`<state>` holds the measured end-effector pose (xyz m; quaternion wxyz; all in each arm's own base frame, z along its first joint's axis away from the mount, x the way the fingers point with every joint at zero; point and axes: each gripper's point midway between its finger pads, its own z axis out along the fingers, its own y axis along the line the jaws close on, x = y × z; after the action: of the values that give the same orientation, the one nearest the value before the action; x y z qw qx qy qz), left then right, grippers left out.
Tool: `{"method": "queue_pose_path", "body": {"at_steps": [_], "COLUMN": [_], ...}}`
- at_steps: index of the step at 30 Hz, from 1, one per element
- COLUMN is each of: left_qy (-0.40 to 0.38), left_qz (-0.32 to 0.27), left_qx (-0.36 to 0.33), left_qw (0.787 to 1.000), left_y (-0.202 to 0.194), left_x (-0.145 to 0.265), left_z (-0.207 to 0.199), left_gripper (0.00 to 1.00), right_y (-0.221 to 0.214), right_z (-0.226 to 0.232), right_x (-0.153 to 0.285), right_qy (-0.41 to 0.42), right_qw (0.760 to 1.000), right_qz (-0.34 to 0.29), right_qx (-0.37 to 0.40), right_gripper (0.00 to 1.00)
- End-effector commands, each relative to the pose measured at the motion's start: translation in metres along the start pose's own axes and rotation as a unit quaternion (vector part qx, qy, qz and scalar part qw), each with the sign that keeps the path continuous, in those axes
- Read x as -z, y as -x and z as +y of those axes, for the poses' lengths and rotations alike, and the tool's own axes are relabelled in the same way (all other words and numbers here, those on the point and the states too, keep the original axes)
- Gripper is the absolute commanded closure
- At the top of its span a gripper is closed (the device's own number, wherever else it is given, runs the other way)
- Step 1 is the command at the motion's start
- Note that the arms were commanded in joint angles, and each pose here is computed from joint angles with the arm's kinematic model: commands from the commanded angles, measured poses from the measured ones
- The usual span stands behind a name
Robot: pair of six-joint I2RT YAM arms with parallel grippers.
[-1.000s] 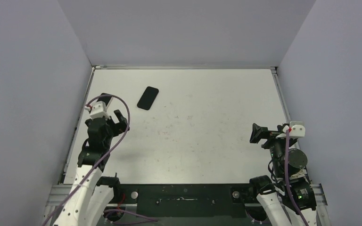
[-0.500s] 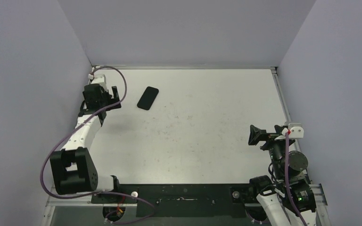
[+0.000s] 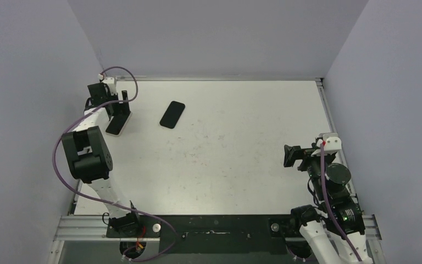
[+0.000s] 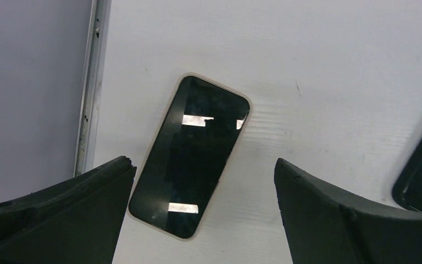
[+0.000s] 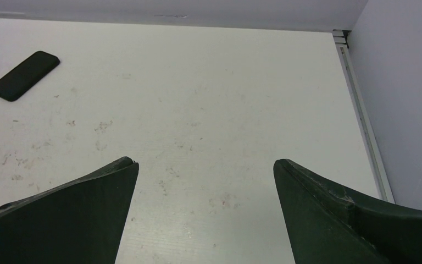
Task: Take the phone out of the phone case
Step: Pick up the phone at the center of the board.
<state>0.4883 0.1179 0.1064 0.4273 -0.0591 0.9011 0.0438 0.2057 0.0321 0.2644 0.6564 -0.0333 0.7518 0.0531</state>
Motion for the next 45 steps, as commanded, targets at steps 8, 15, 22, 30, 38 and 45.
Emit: {"method": "queue_pose_path", "body": {"at_steps": [8,15,22,30,38,45], "left_qy": [-0.041,-0.063,-0.056,-0.099,-0.098,-0.129], "left_qz": [0.032,0.050,0.061,0.102,0.125,0.141], "left_qx": [-0.033,-0.039,-0.030,-0.047,-0.071,-0.074], "left_qw": [0.998,0.996,0.996,0.989,0.985,0.979], "left_y": [-0.003,-0.015,-0.024,-0.048,-0.061,-0.066], "left_x": [-0.045,-0.056,-0.058,-0.063,-0.061,-0.055], "left_z": [0.007,0.010,0.026,0.013,0.005,-0.021], "left_gripper": [0.03,0.03,0.03,0.03,0.04,0.28], "right_y": [-0.001,-0.005,-0.007,-0.008,-0.006,0.006], "right_z": [0.012,0.010,0.012,0.014,0.015,0.019], "right_x": [-0.017,-0.019,-0.022,-0.023,-0.022,-0.021], "right_qy": [0.032,0.023,0.030,0.036,0.038,0.046], "right_qw": [0.999,0.999,0.998,0.998,0.998,0.998], "right_qz": [0.025,0.036,0.042,0.046,0.040,0.026], "right_qx": [0.021,0.022,0.025,0.028,0.026,0.014], "right_gripper": [0.00,0.00,0.00,0.00,0.00,0.00]}}
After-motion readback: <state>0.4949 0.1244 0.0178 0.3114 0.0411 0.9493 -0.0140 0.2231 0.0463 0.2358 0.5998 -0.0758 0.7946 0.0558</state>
